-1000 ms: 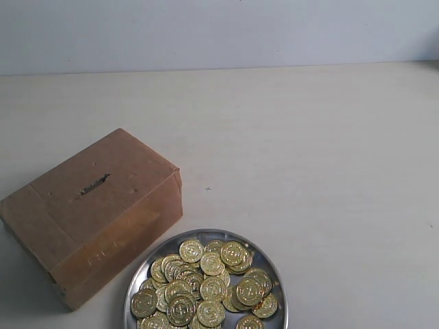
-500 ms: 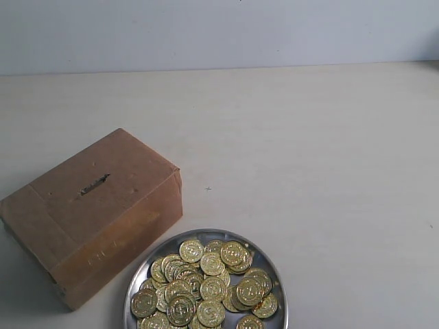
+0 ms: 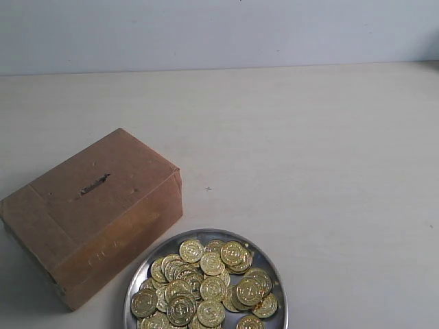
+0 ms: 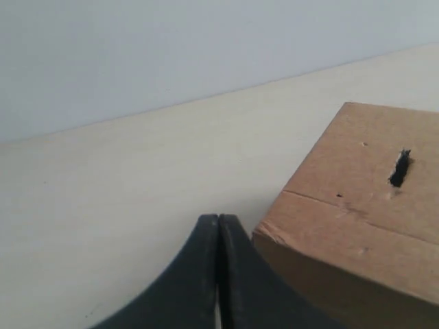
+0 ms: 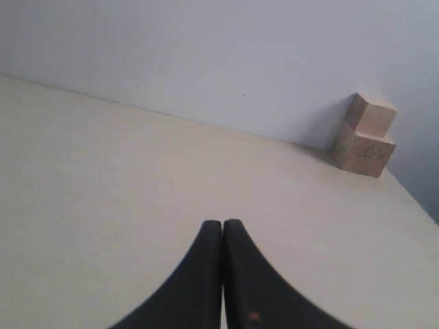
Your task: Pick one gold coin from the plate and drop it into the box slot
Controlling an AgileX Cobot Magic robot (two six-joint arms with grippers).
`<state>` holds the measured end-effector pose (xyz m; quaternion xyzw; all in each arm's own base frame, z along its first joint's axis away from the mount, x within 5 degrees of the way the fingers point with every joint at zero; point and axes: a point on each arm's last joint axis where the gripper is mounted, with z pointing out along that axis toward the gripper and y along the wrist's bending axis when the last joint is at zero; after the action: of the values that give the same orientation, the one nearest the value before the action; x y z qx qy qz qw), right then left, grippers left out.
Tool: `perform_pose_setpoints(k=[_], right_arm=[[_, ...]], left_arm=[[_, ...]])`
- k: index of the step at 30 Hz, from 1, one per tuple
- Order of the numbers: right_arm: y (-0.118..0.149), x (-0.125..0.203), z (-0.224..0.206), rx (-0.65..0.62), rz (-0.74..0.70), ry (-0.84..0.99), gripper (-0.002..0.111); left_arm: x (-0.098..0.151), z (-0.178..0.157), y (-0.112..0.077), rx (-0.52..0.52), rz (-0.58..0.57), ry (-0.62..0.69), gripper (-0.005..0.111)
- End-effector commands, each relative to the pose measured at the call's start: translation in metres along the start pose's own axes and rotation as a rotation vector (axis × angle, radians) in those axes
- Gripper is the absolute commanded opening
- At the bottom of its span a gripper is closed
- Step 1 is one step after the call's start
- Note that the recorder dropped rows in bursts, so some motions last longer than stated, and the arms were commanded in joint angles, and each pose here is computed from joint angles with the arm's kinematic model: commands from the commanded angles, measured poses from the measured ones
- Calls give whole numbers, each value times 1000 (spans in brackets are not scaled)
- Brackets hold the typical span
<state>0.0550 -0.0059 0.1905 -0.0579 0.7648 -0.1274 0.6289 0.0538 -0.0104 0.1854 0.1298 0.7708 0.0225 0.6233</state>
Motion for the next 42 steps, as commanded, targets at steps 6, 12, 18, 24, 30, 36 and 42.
perform_pose_setpoints(k=[6,12,18,24,30,36,42], right_arm=[[1,2,0,-5,179,9,0],[3,5,0,-21,186,48,0],[5,7,0,-42,220,66,0],[5,7,0,-42,222,66,0],[5,7,0,-42,222,66,0],[5,7,0,-42,224,66,0],[9,6,-1,-117,209,54,0]], left_arm=[[0,0,-2,25,-151,-3,0],[1,0,-3,30,-152,5,0],[1,0,-3,31,-152,6,0],[1,0,-3,33,-152,10,0],[1,0,-3,34,-152,12,0],[2,0,-4,36,-153,20,0],[2,0,-4,36,-153,20,0]])
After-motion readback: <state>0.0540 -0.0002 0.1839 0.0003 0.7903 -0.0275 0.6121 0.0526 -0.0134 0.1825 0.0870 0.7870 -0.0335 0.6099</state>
